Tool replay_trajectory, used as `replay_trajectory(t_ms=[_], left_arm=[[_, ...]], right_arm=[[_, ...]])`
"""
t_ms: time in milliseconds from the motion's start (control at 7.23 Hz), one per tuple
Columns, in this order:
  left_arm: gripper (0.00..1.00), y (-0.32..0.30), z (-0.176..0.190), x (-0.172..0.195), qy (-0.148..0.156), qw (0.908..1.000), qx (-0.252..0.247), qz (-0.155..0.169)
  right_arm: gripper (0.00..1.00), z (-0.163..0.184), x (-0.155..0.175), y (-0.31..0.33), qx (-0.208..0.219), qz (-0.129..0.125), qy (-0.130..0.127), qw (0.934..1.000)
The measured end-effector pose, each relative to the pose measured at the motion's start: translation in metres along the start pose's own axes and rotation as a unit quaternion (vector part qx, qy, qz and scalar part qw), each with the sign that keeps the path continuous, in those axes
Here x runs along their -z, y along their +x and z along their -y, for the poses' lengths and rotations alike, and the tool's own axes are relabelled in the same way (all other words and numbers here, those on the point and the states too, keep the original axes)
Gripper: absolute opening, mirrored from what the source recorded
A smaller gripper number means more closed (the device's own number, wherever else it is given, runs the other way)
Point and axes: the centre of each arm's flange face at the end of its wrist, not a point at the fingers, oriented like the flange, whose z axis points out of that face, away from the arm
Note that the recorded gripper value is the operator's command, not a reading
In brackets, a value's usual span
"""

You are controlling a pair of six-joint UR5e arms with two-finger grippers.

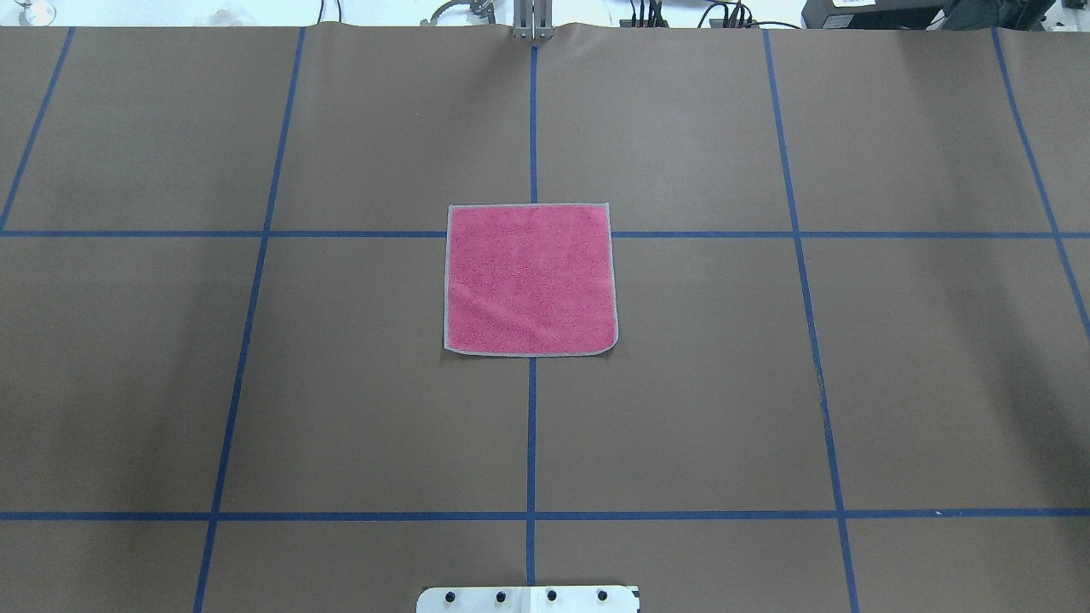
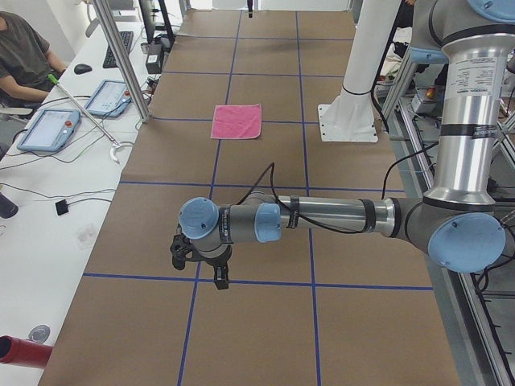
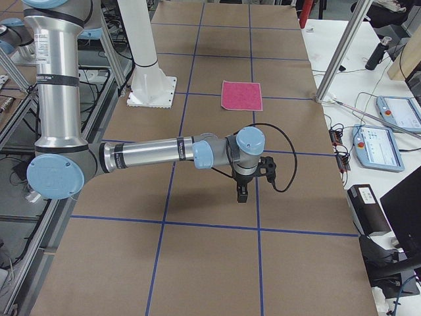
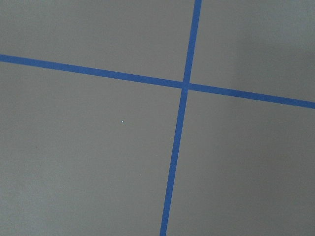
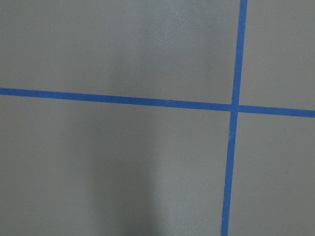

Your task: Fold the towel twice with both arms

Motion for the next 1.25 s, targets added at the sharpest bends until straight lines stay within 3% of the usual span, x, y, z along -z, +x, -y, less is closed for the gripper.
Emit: replay_trajectory(t_ms=[830,1246], left_arm=[[1.00,0.013,0.004,0.002,0.022,0.9992,-0.033,-0.005],[1.00,0.042,0.004,-0.006,0.013,0.9980,-0.061,-0.013]], right_arm=[[1.00,-0.023,0.000,-0.001,-0.071,0.012,0.004,0.9974],[0.99,-0.021,-0.016,-0.041,-0.033,0.032,0.018,0.9988]])
